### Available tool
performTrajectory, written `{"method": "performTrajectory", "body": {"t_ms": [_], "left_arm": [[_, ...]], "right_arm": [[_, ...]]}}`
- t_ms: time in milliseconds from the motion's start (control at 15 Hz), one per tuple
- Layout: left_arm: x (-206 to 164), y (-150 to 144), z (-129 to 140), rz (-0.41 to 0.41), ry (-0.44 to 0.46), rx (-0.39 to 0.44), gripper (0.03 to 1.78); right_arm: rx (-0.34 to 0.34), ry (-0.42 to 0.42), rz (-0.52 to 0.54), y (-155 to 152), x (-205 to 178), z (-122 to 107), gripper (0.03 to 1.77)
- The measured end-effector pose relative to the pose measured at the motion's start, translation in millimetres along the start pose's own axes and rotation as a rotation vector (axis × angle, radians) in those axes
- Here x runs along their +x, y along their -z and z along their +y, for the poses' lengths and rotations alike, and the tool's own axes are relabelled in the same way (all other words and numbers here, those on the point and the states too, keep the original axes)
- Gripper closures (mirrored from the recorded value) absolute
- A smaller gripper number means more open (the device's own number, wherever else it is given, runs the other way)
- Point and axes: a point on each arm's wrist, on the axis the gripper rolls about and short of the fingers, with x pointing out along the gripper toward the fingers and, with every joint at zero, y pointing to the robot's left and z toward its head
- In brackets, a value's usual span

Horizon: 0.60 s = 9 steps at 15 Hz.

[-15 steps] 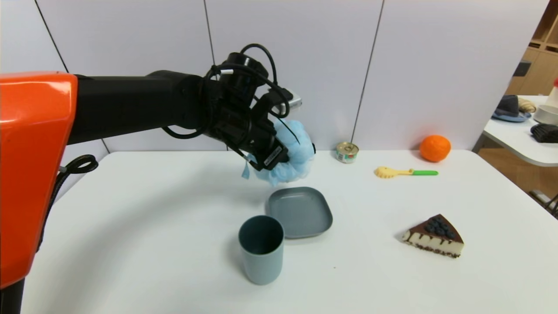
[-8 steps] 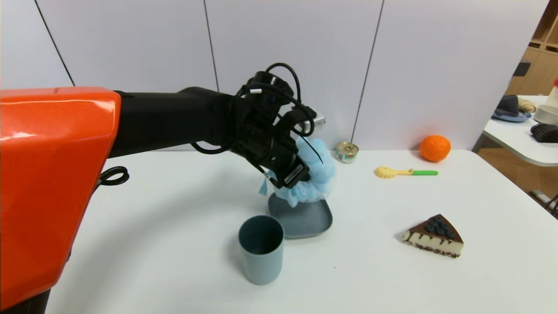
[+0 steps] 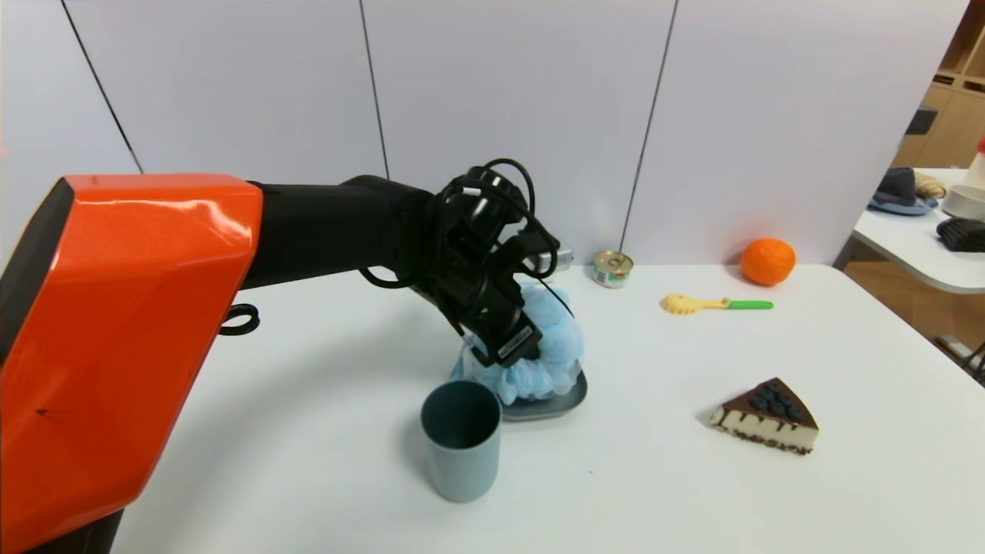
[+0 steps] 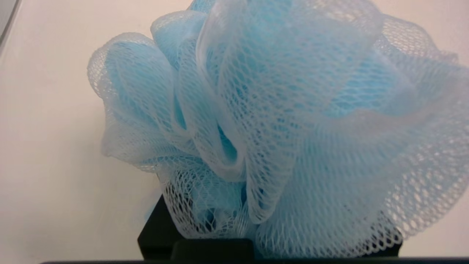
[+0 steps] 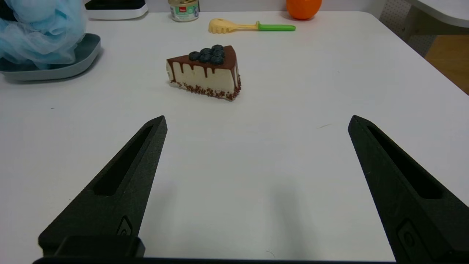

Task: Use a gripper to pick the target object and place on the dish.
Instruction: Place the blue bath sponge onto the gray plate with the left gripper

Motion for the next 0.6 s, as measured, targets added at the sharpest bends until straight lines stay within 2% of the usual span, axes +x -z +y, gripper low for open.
{"method": "performTrajectory", "body": {"t_ms": [200,400,600], "left_arm": [[1.2,0.1,0.4,-0.001,0.001,-0.002,1.08],[2.0,0.6,1.1,0.0,0.002,-0.003,0.78],[1.3,0.3,2.0,-0.004,-0.001,-0.003,0.56]], "right_arm": [[0.0,0.0,0.0,0.0,0.0,0.0,0.09],[0.0,0.0,0.0,0.0,0.0,0.0,0.09],[0.0,-0.001,0.0,0.0,0.0,0.0,0.09]]}}
